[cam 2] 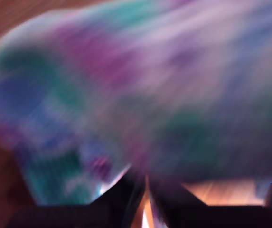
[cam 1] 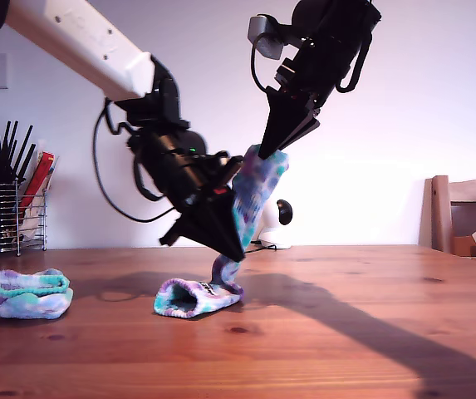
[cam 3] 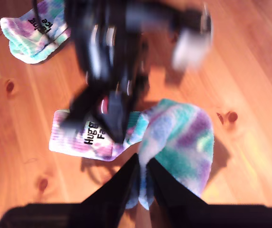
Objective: Fold the socks in front of you. After folding them, place them to the left side.
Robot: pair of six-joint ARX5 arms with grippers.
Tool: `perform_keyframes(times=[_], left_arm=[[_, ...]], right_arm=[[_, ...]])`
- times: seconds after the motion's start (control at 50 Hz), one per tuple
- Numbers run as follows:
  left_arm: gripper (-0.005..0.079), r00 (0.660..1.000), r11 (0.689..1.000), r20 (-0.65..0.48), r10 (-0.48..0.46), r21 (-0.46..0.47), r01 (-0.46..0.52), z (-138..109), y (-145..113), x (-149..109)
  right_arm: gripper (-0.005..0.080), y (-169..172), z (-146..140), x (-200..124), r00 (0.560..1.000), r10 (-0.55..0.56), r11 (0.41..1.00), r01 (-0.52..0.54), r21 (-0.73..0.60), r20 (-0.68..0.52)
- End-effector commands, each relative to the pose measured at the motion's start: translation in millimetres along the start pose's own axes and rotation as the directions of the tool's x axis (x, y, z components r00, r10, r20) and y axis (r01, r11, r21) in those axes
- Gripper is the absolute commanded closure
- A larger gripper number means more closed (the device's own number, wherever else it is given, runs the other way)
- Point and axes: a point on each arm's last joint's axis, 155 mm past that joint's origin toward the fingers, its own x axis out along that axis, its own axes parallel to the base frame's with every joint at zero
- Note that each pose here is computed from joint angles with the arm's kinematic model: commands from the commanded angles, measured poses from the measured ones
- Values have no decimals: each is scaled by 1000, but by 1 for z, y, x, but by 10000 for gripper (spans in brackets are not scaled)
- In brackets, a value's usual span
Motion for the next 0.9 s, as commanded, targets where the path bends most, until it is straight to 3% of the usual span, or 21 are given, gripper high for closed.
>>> perform_keyframes(times=[0.0, 0.36, 0.58, 0.88], left_arm=[[766, 998, 1000, 53, 22, -19, -21, 6, 19, -24], [766, 977, 987, 214, -21, -151, 54, 16, 76, -87], [766, 972, 986, 236, -12, -158, 50, 18, 84, -92], [766, 972, 984, 233, -35, -159, 74, 17, 79, -92]], right_arm=[[765, 3, 5, -10, 1000, -7, 1000, 7, -2, 15], [765, 35, 14, -2, 997, 81, 997, -81, 8, 10], [765, 78, 25, 10, 987, 159, 987, -160, -34, -20], [765, 87, 5, 41, 976, 177, 984, -179, -3, -130]])
